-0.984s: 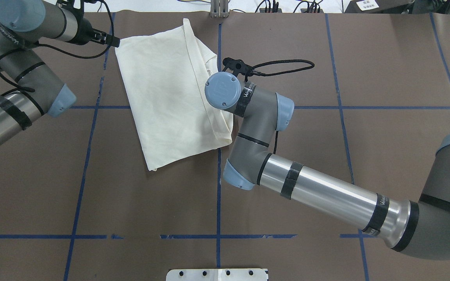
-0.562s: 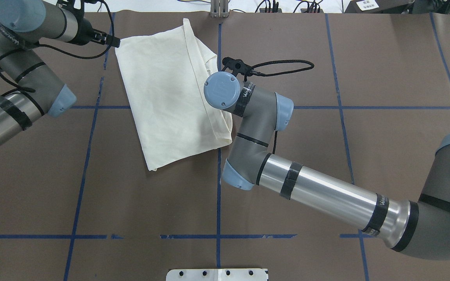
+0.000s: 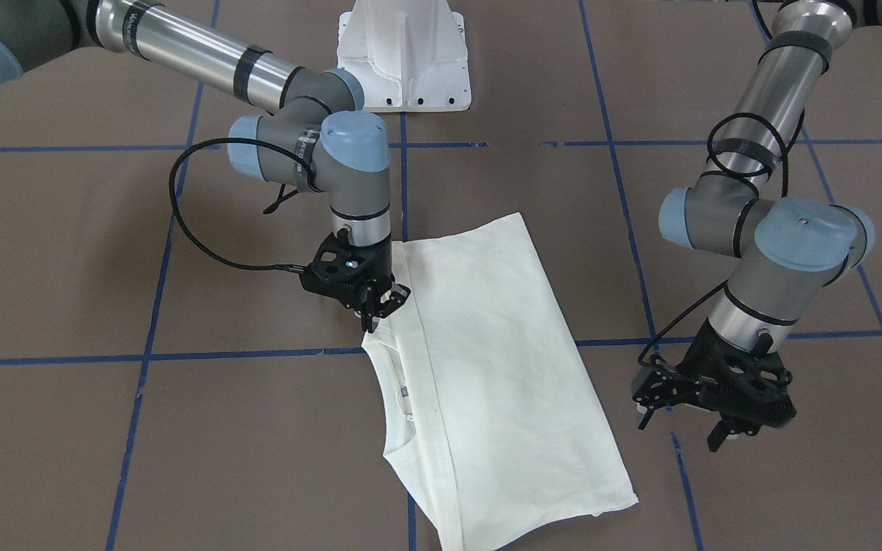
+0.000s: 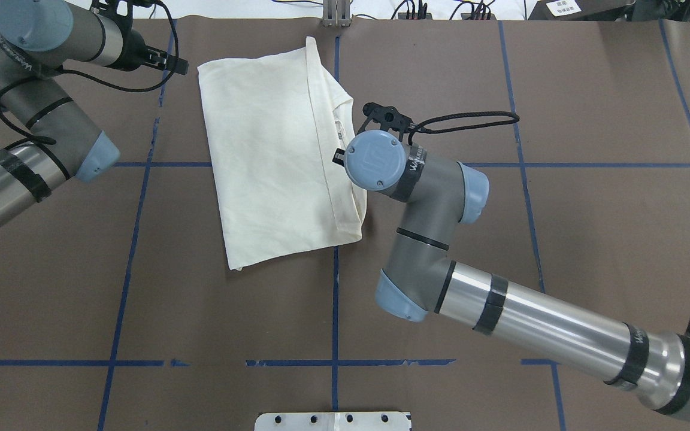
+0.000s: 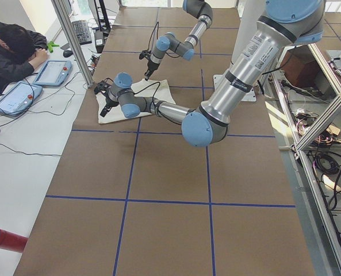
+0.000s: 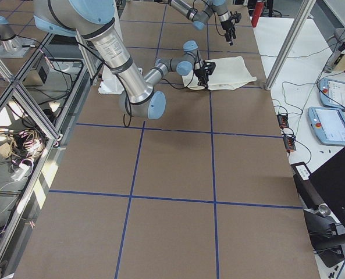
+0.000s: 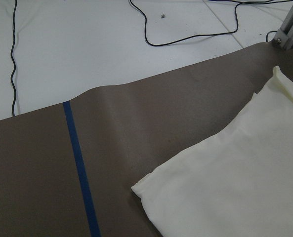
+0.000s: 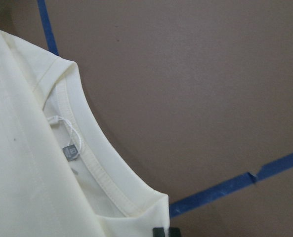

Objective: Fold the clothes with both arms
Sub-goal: 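Pull the collar edge with the right gripper to straighten the shirt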

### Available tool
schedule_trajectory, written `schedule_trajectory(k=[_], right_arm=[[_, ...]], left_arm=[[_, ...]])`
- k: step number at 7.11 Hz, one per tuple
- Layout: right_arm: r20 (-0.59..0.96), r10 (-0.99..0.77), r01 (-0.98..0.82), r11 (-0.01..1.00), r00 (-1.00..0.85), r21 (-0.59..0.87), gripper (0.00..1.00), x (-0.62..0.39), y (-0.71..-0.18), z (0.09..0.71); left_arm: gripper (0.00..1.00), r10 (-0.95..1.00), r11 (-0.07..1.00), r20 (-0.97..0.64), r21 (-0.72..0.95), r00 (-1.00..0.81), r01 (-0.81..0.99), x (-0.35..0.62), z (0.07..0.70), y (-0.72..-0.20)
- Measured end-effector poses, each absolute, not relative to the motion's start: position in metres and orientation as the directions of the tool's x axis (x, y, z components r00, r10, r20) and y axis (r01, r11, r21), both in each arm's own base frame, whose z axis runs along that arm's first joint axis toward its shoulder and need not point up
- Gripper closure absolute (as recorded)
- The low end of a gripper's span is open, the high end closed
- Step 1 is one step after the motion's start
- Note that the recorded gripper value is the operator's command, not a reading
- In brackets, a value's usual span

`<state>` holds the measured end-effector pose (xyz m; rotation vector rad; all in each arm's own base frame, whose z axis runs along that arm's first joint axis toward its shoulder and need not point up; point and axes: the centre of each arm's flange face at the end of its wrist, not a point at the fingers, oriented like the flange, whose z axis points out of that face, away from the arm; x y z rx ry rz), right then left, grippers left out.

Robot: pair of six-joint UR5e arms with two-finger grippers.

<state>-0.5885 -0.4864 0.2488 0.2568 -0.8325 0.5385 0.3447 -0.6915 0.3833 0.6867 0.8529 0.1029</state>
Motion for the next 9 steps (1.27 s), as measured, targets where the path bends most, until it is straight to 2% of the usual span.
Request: schedule_trajectory(k=[2, 3, 6, 9], right_arm=[[0.772, 0.317, -0.522, 0.853, 0.551, 0.023, 1.00, -0.560, -0.434, 0.275], [0.775, 0.305, -0.516, 0.856, 0.553, 0.031, 0.01, -0.551, -0.418, 0.283], [0.771, 0.253, -0.473, 0.878, 0.585, 0.070, 0.00, -0.535, -0.402, 0.288], [0.705, -0.013, -0.254, 0.928, 0.710, 0.273, 0.00, -0.528, -0.385, 0.249]], left_arm=[[0.00, 0.355, 0.778, -0.660, 0.601, 0.662, 0.184, 0.345, 0.378, -0.689], [0.00, 0.358, 0.777, -0.661, 0.603, 0.660, 0.183, 0.346, 0.378, -0.686], [0.00, 0.369, 0.775, -0.662, 0.606, 0.652, 0.177, 0.348, 0.377, -0.677], [0.00, 0.399, 0.776, -0.672, 0.610, 0.624, 0.160, 0.340, 0.376, -0.657]])
